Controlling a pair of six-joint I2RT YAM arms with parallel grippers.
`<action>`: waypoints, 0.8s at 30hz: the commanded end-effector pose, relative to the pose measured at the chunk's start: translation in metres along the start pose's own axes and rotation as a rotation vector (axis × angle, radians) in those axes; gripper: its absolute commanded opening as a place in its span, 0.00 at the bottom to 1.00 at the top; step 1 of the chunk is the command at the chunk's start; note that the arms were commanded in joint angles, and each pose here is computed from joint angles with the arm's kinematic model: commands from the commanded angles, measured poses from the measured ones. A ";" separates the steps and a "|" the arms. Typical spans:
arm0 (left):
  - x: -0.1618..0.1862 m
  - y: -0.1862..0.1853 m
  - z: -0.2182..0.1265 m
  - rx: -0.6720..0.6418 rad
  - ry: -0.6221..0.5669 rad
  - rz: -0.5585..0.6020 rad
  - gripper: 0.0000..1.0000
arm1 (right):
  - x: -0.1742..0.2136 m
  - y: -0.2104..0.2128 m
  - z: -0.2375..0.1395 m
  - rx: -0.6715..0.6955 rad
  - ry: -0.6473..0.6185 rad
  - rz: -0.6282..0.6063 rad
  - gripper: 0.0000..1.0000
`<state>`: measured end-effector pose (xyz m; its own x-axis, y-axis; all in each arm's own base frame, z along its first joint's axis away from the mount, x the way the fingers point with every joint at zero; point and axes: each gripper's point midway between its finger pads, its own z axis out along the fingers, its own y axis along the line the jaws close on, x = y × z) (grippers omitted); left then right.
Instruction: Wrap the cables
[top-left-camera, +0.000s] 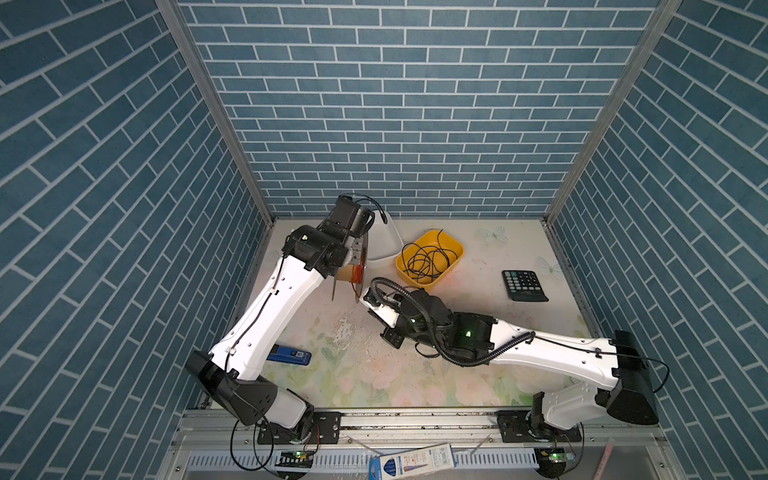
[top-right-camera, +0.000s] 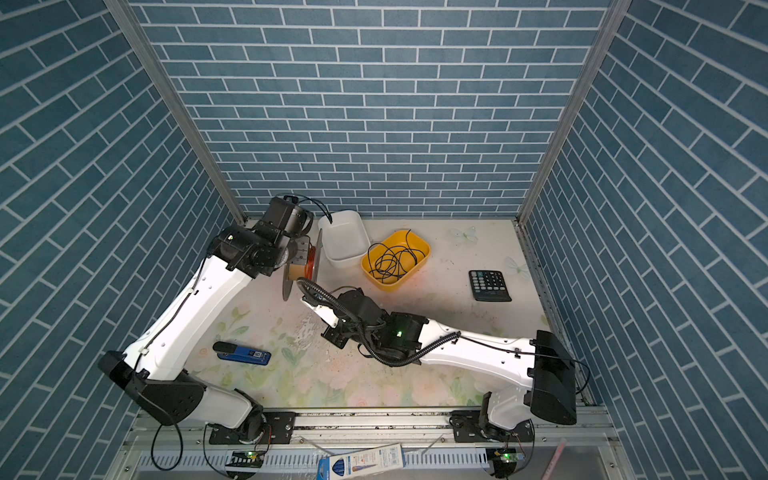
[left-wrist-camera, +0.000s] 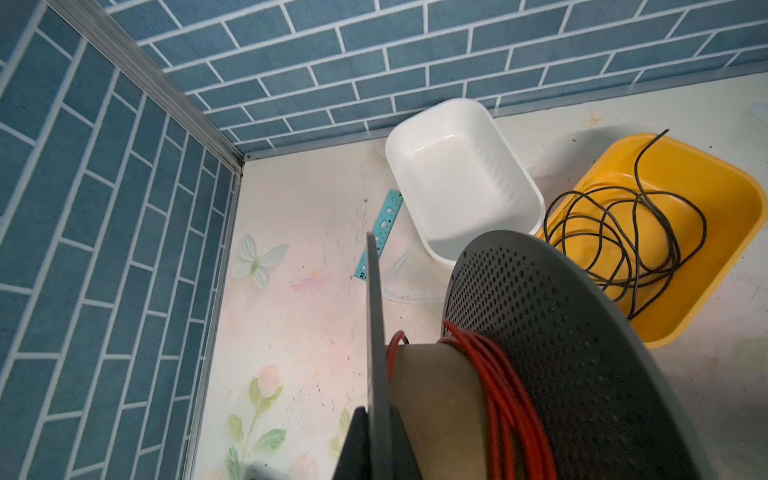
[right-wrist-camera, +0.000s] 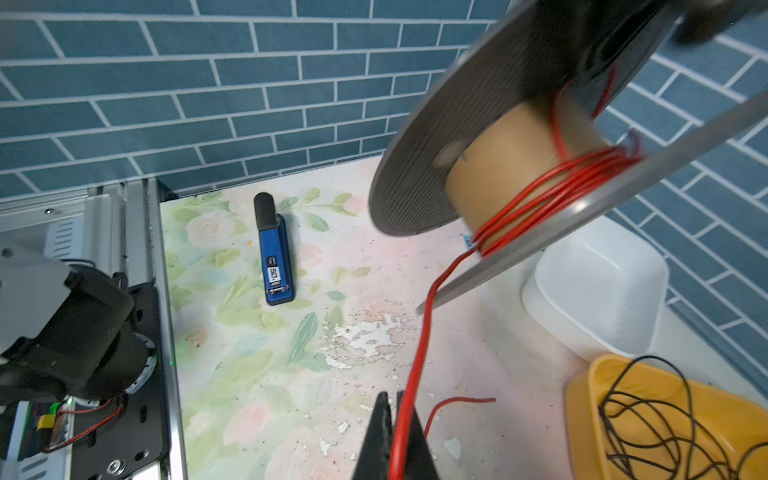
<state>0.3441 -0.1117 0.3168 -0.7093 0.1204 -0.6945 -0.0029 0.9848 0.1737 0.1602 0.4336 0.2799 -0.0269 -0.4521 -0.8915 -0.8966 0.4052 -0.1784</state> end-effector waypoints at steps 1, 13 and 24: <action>-0.013 0.012 -0.009 -0.028 -0.097 -0.048 0.00 | -0.022 -0.025 -0.027 0.079 -0.001 -0.061 0.00; 0.017 -0.023 0.001 0.070 0.003 0.024 0.00 | -0.057 -0.091 -0.031 0.303 0.016 -0.015 0.00; 0.023 -0.047 0.000 0.151 0.039 0.079 0.00 | -0.054 -0.136 -0.038 0.493 0.048 0.025 0.07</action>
<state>0.3328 -0.1604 0.2927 -0.7237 0.1473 -0.6743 0.1370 0.9882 0.0688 0.2441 0.3949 0.3165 -0.0815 -0.5631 -0.8224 -0.6947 0.6238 -0.3582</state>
